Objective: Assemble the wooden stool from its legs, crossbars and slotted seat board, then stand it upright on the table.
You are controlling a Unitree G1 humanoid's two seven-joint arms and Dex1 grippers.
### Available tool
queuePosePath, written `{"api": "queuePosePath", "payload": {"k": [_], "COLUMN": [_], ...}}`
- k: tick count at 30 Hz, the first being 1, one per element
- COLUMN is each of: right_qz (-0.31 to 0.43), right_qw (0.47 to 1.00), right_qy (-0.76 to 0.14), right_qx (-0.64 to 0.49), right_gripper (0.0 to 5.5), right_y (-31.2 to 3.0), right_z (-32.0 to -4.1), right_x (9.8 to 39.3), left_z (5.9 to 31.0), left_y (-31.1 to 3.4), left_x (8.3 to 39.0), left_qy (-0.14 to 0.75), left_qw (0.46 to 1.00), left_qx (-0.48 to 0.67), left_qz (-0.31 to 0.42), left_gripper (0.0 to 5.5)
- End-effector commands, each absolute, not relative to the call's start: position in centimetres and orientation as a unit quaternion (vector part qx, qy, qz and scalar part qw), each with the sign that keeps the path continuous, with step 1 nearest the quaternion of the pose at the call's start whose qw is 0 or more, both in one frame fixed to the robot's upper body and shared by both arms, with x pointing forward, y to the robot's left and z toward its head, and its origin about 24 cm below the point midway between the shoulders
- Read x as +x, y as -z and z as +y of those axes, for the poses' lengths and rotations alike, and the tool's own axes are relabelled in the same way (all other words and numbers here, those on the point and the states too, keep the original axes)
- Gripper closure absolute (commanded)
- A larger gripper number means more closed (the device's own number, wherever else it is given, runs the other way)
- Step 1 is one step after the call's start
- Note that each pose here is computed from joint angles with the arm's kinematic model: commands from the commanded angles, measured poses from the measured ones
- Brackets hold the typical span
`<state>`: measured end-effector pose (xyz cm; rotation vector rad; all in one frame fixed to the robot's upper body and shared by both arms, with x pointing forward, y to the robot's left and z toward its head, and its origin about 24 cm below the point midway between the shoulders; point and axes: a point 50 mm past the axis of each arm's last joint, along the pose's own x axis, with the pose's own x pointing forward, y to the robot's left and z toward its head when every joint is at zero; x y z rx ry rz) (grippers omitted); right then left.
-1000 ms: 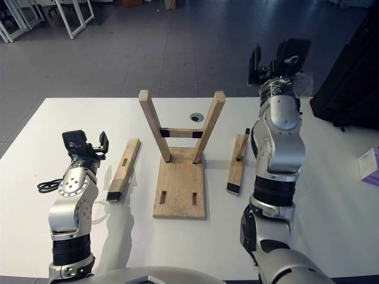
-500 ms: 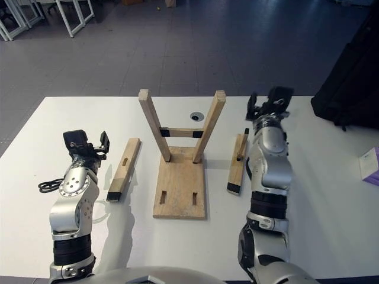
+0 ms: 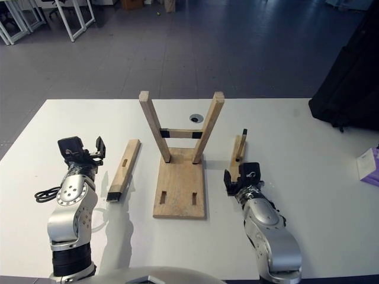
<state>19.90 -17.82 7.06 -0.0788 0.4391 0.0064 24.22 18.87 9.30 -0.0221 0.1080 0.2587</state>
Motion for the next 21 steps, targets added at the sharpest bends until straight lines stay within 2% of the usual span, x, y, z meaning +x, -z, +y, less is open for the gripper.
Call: {"api": "queuePosePath", "payload": {"k": [1, 3, 8, 12, 15, 21], "right_qz": [0.258, 0.277, 0.325, 0.341, 0.361, 0.374], "right_qw": [0.965, 0.96, 0.945, 0.939, 0.93, 0.92], "right_qy": [0.014, 0.019, 0.023, 0.044, 0.055, 0.045], "right_qx": [-0.044, -0.041, -0.024, -0.019, -0.043, -0.111], "right_gripper": [1.49, 1.25, 1.25, 1.86, 2.35, 3.4], "right_y": [-5.4, -4.5, -1.9, -0.2, 1.0, 1.6], "right_z": [-17.7, -17.6, -17.5, -18.9, -20.3, -22.3], "right_x": [19.9, 19.9, 20.4, 21.2, 20.6, 19.5], "left_z": [18.7, 18.7, 18.6, 18.5, 18.5, 17.5], "left_y": [-9.4, -9.4, -9.4, -9.4, -9.3, -7.3], "left_x": [24.4, 24.5, 24.6, 24.8, 24.6, 24.1], "left_qy": [-0.119, -0.116, -0.119, -0.121, -0.126, -0.118], "left_qw": [0.991, 0.991, 0.991, 0.991, 0.99, 0.983], "left_qx": [-0.004, -0.004, -0.007, -0.013, -0.016, -0.039], "left_qz": [0.059, 0.06, 0.06, 0.058, 0.06, 0.139], "left_gripper": [2.02, 2.02, 2.02, 2.02, 2.02, 2.02]}}
